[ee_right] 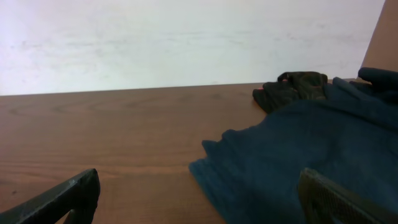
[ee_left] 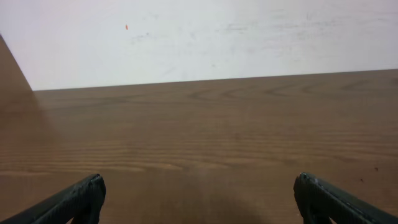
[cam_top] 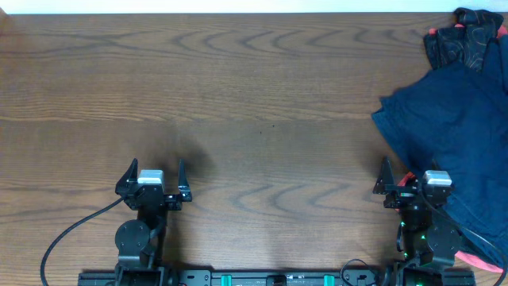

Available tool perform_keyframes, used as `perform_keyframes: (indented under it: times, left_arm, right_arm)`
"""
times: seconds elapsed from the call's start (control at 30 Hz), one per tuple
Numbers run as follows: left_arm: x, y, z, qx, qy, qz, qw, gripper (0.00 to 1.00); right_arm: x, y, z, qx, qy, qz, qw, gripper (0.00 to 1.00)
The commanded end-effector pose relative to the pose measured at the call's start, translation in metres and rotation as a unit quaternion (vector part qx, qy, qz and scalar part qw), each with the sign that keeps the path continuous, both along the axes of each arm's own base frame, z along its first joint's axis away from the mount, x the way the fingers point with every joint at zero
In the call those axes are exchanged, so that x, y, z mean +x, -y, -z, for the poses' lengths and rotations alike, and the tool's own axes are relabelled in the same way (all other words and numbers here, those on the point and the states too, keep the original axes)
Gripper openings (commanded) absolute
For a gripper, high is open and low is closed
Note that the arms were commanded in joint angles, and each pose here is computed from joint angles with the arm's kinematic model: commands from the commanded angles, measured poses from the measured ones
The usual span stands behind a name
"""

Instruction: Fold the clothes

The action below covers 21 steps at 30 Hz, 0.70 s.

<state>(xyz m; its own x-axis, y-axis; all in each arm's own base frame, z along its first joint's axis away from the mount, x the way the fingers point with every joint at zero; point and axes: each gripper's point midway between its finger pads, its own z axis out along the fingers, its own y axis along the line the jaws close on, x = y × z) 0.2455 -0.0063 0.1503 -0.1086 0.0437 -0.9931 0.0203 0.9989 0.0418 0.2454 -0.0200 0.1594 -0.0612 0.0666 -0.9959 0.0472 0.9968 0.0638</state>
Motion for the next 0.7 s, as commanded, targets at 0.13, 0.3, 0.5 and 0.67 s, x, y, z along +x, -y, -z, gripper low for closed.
perform_keyframes:
  times: [0.13,0.3,0.5,0.67]
  left_arm:
    - [-0.0013,-0.0038,0.017,0.006,-0.03,-0.01,0.999,0.98]
    - [-0.0013,-0.0038,0.017,0.006,-0.03,-0.01,0.999,0.98]
    - [-0.0013,-0.0038,0.017,0.006,-0.03,-0.01,0.999,0.98]
    - [-0.0013,-0.0038,0.017,0.006,-0.03,-0.01,0.999,0.98]
  right_arm:
    - [-0.0001,-0.0027,0.0001,-0.006,0.0,-0.007,1.0,0.99]
    - [-0.0001,-0.0027,0.0001,-0.006,0.0,-0.007,1.0,0.99]
    - [-0.0001,-0.0027,0.0002,-0.006,0.0,-0.007,1.0,0.99]
    - [-0.0001,-0.0027,0.0002,-0.006,0.0,-0.007,1.0,0.99]
